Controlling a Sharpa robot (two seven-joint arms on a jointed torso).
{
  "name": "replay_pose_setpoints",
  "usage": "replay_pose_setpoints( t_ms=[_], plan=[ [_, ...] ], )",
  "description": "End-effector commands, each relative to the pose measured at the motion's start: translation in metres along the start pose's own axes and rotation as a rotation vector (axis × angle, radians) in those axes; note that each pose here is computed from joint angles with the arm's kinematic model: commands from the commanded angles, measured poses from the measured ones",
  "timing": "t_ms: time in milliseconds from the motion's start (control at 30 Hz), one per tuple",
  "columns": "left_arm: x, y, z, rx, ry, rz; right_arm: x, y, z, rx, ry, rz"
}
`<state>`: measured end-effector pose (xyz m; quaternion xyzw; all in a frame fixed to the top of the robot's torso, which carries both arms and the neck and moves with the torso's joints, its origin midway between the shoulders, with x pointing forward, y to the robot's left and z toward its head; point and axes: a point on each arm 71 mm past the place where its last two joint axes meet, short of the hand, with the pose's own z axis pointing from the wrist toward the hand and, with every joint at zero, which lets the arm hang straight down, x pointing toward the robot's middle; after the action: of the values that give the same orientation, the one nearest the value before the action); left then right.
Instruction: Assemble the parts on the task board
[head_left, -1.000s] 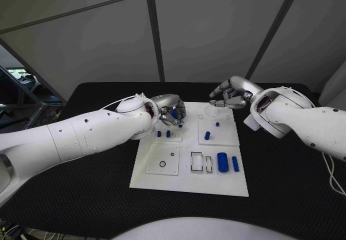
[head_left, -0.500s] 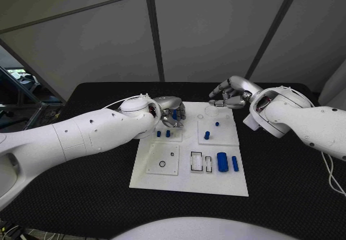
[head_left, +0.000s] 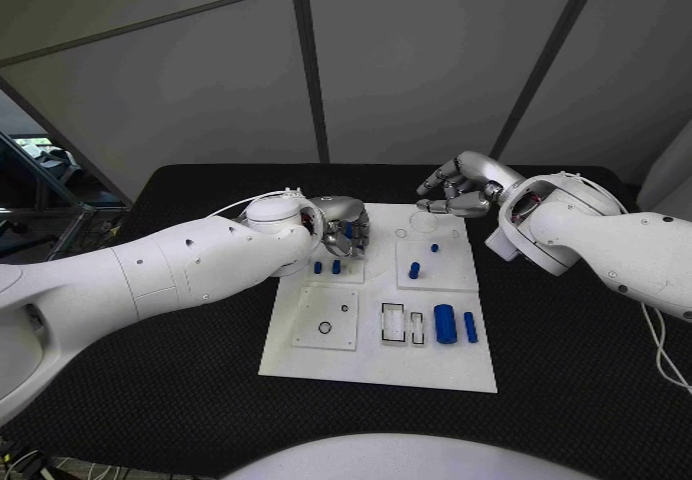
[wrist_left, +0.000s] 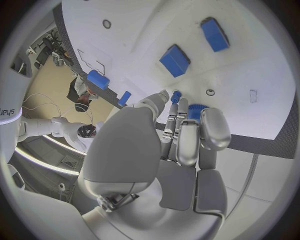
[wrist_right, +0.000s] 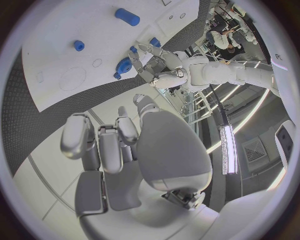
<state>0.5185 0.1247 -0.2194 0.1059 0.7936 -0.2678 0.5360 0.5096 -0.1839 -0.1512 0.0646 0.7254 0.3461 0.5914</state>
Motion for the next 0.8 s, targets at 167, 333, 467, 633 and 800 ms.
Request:
replay_pose_setpoints(
  t_ms=[167, 333, 467, 633, 800],
  plan=[
    [0.001, -0.0001, 0.0023, 0.0, 0.016, 0.015, -0.0001, 0.0019, 0.0007, -0.01, 0.003, -0.003],
    [0.0014, 0.0012, 0.003, -0.006, 0.021, 0.015, -0.0002, 0.0019, 0.0005, -0.01, 0.003, -0.003],
    [0.002, 0.0022, 0.0041, -0.012, 0.029, 0.017, -0.0001, 0.002, 0.0005, -0.01, 0.003, -0.003],
    [0.003, 0.0031, 0.0053, -0.015, 0.042, 0.018, -0.0001, 0.0021, 0.0004, -0.01, 0.003, -0.003],
    [0.0032, 0.0018, 0.0062, -0.003, 0.04, 0.018, 0.0, 0.0022, 0.0004, -0.011, 0.003, -0.003]
  ],
)
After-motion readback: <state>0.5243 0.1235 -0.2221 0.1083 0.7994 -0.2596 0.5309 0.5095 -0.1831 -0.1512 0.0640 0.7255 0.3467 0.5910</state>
